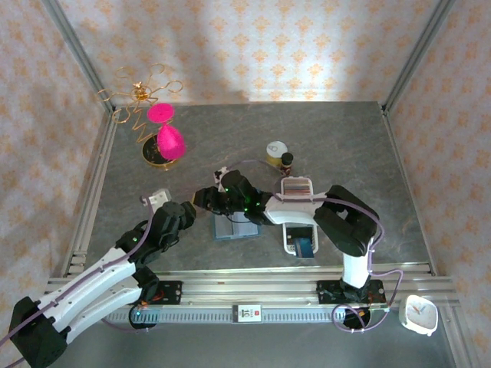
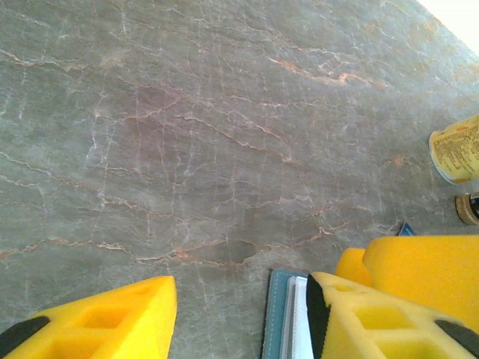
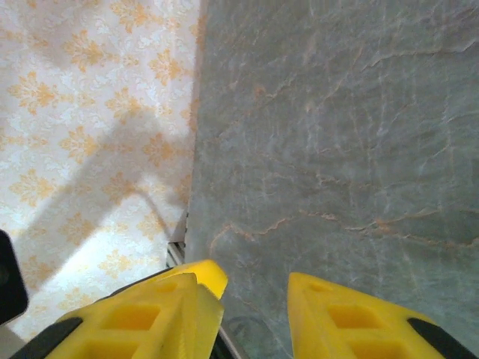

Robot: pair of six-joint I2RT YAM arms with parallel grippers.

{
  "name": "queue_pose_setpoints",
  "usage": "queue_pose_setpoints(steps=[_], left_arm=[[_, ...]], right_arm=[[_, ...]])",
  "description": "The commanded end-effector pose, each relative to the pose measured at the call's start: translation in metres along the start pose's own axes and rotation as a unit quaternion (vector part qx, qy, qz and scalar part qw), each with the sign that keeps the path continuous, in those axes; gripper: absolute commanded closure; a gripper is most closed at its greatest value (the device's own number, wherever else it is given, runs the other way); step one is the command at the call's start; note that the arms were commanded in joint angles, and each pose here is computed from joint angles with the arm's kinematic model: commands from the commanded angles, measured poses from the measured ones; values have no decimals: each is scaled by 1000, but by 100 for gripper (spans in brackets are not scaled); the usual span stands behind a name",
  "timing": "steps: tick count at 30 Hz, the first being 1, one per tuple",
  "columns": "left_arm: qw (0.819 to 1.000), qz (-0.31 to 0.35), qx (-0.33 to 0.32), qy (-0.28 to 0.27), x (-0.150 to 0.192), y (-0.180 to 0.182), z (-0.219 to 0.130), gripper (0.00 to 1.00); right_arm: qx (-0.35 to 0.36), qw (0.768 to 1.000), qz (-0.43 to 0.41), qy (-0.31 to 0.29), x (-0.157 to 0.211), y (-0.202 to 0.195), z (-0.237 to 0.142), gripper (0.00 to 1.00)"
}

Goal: Put the credit cards into the card holder

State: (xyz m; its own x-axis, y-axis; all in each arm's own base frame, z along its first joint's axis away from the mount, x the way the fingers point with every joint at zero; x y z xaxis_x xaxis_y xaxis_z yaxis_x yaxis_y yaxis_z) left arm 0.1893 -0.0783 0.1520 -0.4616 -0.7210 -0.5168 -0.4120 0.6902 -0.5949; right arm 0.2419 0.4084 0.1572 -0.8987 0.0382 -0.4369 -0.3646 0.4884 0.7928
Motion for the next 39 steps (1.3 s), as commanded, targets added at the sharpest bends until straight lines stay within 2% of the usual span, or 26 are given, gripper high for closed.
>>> queue_pose_setpoints(steps=[1, 6, 10, 13, 16, 25, 31, 39], left_arm=[[1000, 22, 12, 12, -4, -14, -5, 46], [994, 67, 40, 72, 4, -47, 5, 43], [987, 94, 65, 114, 12, -78, 24, 42], [978, 101, 86, 161, 23, -99, 44, 42], [972, 102, 89, 190, 33, -111, 68, 43], [961, 104, 79, 245, 58, -123, 122, 50], [956, 101, 74, 266, 71, -125, 143, 55], [950, 99, 69, 289, 83, -124, 158, 61]], right_arm=[[73, 997, -30, -25, -20, -11, -29, 64], [237, 969, -52, -49, -33, -53, -82, 71], [311, 948, -41, -60, -38, -83, -115, 81], [355, 933, -38, -53, -41, -99, -124, 89], [366, 929, -32, -43, -40, -111, -120, 100], [420, 907, -20, -26, -40, -143, -110, 100], [449, 893, -18, -9, -34, -158, -107, 100], [458, 889, -10, 2, -25, -169, -106, 100]])
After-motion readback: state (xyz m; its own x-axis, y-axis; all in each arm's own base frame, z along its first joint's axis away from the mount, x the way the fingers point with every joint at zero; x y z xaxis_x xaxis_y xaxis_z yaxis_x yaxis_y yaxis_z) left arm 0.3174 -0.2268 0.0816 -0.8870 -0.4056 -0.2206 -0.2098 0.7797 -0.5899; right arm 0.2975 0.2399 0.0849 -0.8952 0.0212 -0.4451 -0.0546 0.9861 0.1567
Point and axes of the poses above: each hand's point on the last joint's axis, 136 mm out from that joint toward the fingers, its own z axis out along the fingers, its own y axis along the line the jaws close on, x = y × z, the point moved 6 cm from there along -z, back along the fingers, and after that the axes turned 12 degrees about -z, right-handed, at the moved point
